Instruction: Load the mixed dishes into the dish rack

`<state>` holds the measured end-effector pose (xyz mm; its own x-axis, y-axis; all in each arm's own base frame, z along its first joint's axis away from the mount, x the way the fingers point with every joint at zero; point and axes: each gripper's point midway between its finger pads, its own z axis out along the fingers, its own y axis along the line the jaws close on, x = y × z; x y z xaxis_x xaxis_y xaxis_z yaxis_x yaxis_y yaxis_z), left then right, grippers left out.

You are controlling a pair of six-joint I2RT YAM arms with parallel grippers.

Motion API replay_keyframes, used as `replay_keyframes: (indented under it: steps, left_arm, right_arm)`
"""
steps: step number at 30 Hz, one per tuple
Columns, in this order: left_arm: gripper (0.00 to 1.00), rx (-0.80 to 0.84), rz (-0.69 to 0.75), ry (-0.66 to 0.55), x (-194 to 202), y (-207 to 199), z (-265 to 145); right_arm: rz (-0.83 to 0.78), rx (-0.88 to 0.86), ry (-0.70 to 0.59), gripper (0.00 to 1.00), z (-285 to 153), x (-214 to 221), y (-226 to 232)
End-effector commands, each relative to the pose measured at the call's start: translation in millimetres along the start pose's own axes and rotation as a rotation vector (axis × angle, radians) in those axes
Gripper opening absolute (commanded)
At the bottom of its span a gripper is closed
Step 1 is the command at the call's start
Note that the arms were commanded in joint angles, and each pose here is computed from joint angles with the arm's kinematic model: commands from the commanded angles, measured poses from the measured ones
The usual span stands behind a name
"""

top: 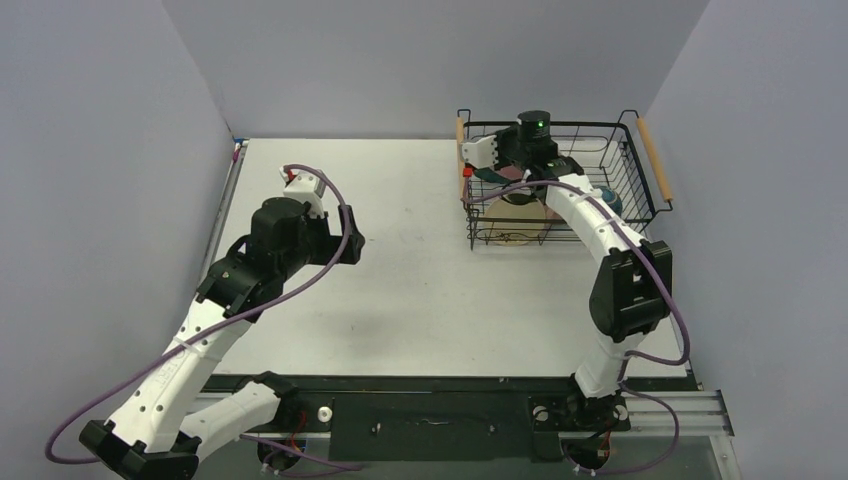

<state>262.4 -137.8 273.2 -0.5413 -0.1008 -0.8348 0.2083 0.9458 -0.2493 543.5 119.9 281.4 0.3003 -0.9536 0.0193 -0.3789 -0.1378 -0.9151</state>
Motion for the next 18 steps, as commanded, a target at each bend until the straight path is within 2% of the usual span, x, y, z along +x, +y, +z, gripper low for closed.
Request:
replay_keyframes:
  steps: [1, 7, 18]
  left_arm:
    - [0.97, 0.009, -0.017, -0.063, -16, -5, 0]
    - [0.97, -0.001, -0.016, -0.053, -13, -3, 2]
    - [0.97, -0.01, -0.008, -0.05, -9, -1, 4]
  right_arm:
    - [-0.084, 0.028, -0.064, 0.0, 7, -14, -18]
    - [-0.143, -0.02, -0.109, 0.0, 24, -24, 2]
    - [-0.214, -0.056, -0.097, 0.0, 47, -32, 36]
